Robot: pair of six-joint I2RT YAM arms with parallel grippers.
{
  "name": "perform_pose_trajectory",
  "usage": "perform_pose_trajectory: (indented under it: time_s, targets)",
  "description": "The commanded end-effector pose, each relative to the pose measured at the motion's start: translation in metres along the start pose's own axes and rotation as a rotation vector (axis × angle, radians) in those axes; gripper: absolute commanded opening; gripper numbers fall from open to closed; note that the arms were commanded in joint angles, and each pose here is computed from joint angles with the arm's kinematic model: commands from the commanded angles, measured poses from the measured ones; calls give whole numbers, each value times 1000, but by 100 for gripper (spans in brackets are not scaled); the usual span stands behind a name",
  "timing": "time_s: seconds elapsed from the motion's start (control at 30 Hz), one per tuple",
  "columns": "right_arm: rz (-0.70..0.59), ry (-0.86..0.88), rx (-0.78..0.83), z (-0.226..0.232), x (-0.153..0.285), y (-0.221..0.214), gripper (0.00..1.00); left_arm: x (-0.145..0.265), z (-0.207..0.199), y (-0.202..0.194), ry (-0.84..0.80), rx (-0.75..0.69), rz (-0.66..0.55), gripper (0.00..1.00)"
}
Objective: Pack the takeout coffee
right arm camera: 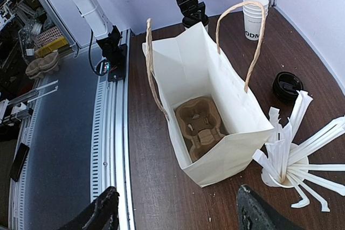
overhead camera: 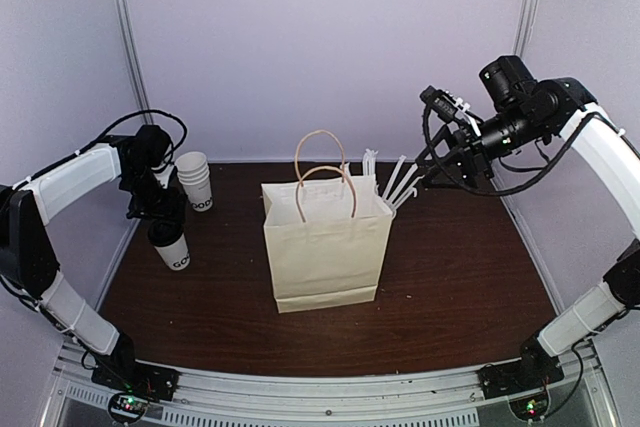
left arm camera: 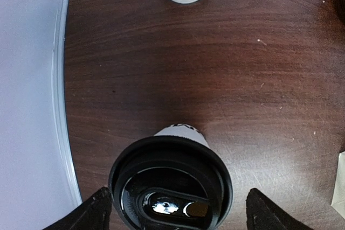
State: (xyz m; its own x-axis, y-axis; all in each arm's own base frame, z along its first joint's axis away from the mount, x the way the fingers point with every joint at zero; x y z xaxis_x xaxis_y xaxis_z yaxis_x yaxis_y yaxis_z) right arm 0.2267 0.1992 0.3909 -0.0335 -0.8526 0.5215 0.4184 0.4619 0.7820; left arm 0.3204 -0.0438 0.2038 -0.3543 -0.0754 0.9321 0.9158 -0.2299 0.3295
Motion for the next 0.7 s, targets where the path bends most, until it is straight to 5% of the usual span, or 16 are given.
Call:
perform_pose_trajectory:
  time_s: [0.0, 0.67]
  targets:
    - [-19, 4, 16, 3, 4, 2, 74, 5, 5, -2, 27, -1, 17, 87]
    - [-19, 5, 13, 3, 4, 1, 74, -17, 3, -11, -13, 15, 78, 78]
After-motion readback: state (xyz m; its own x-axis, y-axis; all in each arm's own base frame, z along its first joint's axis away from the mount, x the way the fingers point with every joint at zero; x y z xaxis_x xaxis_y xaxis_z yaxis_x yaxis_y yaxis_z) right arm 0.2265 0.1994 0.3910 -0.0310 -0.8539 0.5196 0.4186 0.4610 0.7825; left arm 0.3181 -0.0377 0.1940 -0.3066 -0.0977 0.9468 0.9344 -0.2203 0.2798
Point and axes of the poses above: each gripper's point midway between its finger pads, its own x axis back along the fingers, its own z axis along the line the jaws close on, y = z × x, the point moved 6 cm from there along x, back along the fingers, and after that the axes turned 11 degrees about -x, right-handed, at the moved point
